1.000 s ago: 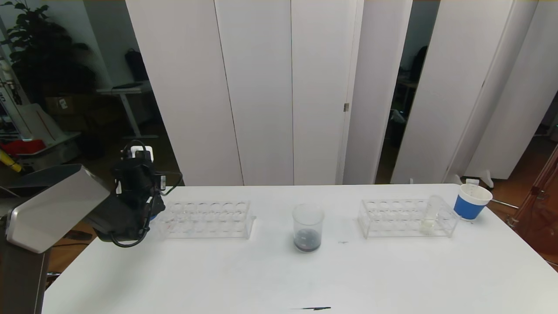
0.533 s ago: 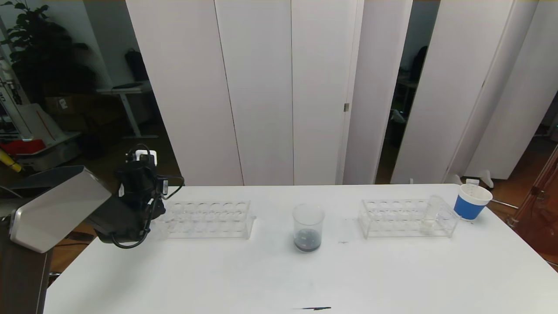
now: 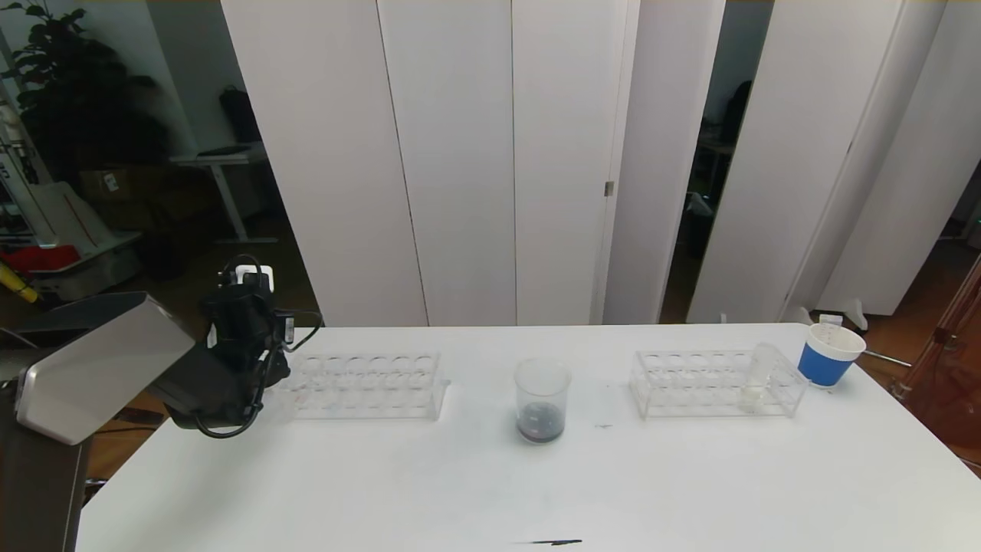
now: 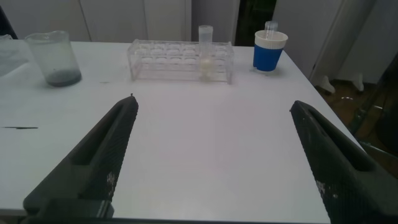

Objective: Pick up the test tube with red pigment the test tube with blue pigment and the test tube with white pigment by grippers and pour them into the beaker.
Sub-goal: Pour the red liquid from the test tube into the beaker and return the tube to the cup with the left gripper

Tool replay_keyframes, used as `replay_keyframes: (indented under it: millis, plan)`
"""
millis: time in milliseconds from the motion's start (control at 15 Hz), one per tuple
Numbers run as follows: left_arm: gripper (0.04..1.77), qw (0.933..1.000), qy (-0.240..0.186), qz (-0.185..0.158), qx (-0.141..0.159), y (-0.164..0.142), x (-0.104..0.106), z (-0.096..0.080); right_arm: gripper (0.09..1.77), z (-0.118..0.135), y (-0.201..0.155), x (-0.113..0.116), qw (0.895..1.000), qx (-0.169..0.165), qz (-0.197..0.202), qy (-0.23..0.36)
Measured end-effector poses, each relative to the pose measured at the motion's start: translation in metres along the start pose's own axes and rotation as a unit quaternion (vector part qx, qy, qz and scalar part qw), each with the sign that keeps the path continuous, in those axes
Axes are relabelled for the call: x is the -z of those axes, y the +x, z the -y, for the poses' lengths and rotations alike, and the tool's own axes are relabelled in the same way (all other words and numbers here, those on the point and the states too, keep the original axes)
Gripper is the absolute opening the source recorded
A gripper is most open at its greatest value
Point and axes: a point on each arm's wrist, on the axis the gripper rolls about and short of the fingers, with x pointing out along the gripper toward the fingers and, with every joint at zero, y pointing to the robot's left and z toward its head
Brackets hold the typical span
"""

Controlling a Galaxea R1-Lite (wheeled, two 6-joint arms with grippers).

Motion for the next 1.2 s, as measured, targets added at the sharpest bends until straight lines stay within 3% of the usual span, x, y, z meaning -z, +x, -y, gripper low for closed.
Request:
replay_keyframes:
  millis: [133, 200, 533, 933, 1200]
  plan:
    - [1.59, 1.0000, -0.001, 0.001, -0.001, 0.000, 0.000, 0.000, 1.75, 0.000, 0.000, 0.000, 1.000, 0.000, 0.000, 0.000]
    - [1.73, 1.0000, -0.002, 0.002, -0.001, 0.000, -0.001, -0.001, 1.75, 0.000, 0.000, 0.000, 1.000, 0.000, 0.000, 0.000]
    - [1.74, 0.9998, -0.009, 0.019, 0.001, -0.006, -0.022, -0.007, 1.75, 0.000, 0.000, 0.000, 1.000, 0.000, 0.000, 0.000]
    - [1.74, 0.9978, -0.033, 0.058, 0.002, -0.037, -0.090, -0.037, 1.75, 0.000, 0.000, 0.000, 1.000, 0.000, 0.000, 0.000]
    - [1.74, 0.9958, -0.044, 0.079, 0.012, -0.075, -0.132, -0.065, 1.75, 0.000, 0.000, 0.000, 1.000, 0.000, 0.000, 0.000]
